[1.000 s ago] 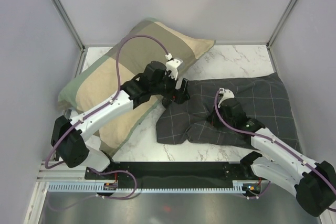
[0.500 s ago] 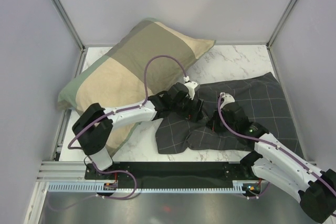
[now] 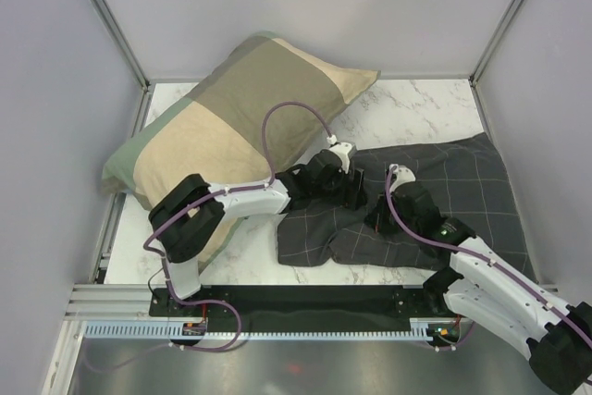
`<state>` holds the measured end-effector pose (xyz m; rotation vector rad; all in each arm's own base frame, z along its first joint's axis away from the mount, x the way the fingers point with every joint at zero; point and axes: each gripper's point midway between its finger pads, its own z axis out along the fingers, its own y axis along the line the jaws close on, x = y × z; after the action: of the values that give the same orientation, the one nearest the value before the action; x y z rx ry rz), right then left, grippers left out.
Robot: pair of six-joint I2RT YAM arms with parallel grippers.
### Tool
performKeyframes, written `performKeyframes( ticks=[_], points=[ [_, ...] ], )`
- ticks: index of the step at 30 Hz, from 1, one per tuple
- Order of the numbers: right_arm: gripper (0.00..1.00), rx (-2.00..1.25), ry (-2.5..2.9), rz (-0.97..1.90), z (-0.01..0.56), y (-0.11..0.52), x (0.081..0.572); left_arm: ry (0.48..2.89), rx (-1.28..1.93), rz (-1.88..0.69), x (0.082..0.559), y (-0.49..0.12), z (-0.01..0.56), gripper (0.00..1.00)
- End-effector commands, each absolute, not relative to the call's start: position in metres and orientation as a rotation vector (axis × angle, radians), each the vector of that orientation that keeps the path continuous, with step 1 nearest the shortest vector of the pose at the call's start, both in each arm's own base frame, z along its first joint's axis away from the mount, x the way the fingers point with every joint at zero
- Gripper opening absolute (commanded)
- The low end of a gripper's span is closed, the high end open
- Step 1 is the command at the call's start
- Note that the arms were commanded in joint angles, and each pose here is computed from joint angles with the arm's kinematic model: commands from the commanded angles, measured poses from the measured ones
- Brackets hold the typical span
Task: Remove the pillowcase from the pillow
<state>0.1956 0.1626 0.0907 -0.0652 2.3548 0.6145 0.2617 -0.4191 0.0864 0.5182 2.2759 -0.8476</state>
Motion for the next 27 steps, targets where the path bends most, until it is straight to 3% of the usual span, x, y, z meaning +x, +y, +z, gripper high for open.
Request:
performKeyframes(
  ticks=[1, 2, 3, 5, 7, 8, 9, 11, 13, 15, 18, 27],
  points=[
    [0.0, -0.092, 2.405, 0.699, 0.089, 0.172, 0.177, 2.226, 0.466, -0.958, 0.266, -0.452, 0.094, 0.69],
    [0.0, -0.09, 2.407, 0.704, 0.09, 0.172, 0.177, 2.245, 0.459, -0.967, 0.264, -0.454, 0.087, 0.36],
    [0.0, -0.09, 2.404, 0.705, 0.092, 0.172, 0.177, 2.25, 0.457, -0.981, 0.262, -0.456, 0.086, 0.2],
    [0.0, -0.089, 2.414, 0.698, 0.092, 0.171, 0.176, 2.265, 0.452, -1.0, 0.259, -0.458, 0.082, 0.02],
    [0.02, -0.078, 2.417, 0.662, 0.095, 0.166, 0.177, 2.263, 0.442, -0.994, 0.26, -0.456, 0.08, 0.02],
    [0.09, -0.076, 2.416, 0.65, 0.097, 0.164, 0.177, 2.263, 0.425, -0.975, 0.261, -0.452, 0.079, 0.02],
    [0.21, -0.072, 2.4, 0.642, 0.105, 0.163, 0.18, 2.256, 0.405, -0.951, 0.262, -0.444, 0.082, 0.02],
    [0.33, -0.055, 2.406, 0.59, 0.11, 0.155, 0.18, 2.232, 0.321, -0.87, 0.273, -0.427, 0.087, 0.02],
    [0.56, -0.043, 2.388, 0.555, 0.122, 0.15, 0.184, 2.199, 0.252, -0.803, 0.279, -0.403, 0.097, 0.02],
    [0.69, -0.032, 2.368, 0.539, 0.133, 0.148, 0.187, 2.193, 0.228, -0.747, 0.278, -0.384, 0.095, 0.02],
    [0.72, -0.013, 2.37, 0.486, 0.138, 0.14, 0.189, 2.173, 0.153, -0.66, 0.279, -0.356, 0.097, 0.02],
    [0.7, 0.181, 2.395, 0.379, 0.127, 0.122, 0.191, 2.159, 0.049, -0.643, 0.262, -0.318, 0.097, 0.02]
  ],
)
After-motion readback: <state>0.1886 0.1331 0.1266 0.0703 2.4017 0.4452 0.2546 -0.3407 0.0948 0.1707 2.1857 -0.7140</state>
